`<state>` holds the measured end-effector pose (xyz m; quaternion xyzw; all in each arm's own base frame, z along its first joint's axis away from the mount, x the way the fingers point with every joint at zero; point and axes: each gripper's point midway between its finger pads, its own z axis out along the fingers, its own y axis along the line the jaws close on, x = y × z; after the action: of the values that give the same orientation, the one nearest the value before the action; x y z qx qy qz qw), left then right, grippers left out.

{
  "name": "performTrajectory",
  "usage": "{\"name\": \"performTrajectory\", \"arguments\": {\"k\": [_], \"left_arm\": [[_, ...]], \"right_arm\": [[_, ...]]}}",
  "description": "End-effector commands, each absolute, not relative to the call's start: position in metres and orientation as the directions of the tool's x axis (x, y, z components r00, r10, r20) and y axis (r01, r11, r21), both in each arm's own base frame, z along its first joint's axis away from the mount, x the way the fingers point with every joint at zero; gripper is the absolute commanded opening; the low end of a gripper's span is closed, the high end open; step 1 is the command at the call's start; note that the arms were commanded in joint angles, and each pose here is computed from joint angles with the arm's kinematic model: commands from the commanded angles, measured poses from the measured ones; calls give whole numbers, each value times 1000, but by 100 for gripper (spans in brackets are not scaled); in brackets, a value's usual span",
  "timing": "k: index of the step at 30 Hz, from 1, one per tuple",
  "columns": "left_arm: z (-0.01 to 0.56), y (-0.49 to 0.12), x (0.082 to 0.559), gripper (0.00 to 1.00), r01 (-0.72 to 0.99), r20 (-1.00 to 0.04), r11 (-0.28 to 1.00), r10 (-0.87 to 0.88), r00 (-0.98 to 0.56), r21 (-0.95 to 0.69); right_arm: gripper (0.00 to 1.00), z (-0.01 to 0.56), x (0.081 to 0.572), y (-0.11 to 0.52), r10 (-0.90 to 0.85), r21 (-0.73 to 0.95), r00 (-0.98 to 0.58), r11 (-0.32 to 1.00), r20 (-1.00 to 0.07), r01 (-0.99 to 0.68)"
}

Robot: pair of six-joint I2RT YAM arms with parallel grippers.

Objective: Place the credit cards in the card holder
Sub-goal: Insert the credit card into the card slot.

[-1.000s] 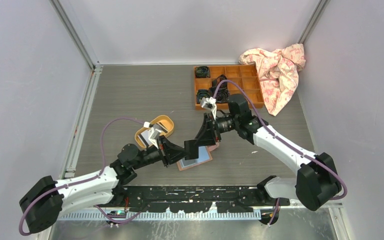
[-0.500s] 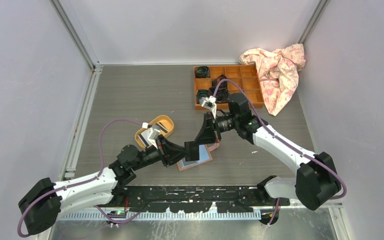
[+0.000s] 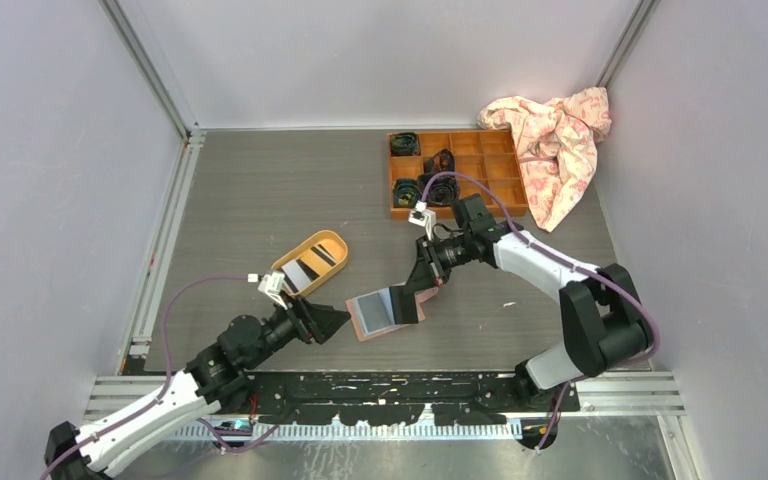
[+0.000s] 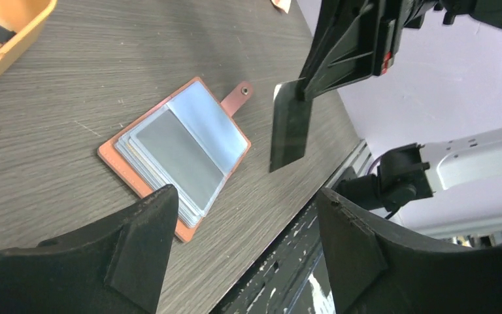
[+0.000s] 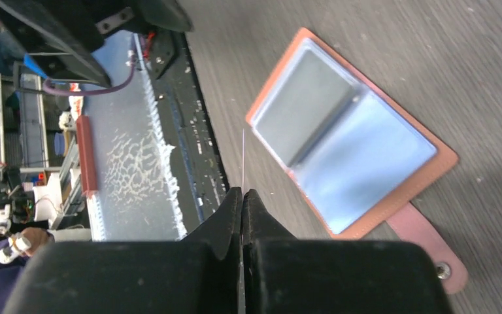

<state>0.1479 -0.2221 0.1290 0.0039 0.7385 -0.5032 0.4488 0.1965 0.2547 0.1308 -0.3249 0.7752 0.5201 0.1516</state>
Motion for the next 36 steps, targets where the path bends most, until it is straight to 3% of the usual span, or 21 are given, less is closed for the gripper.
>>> {"name": "performTrajectory", "arguments": {"k": [1,9,36], "left_arm": [[120,-207,154,76,367,-632,529,-507,-586,-765],[115,-205,156,63,337,-618,539,-514,-595,-772],[79,-232,174,58,187,-575,673,-417,-704,-716]], "right_arm": [[1,114,219,249,-348,649,-741,360,-574,-671],[1,93,235,259,-262,726,-829,400,-494,-559],[1,70,243,266,-195,845,-919,364,-342,-392]]}}
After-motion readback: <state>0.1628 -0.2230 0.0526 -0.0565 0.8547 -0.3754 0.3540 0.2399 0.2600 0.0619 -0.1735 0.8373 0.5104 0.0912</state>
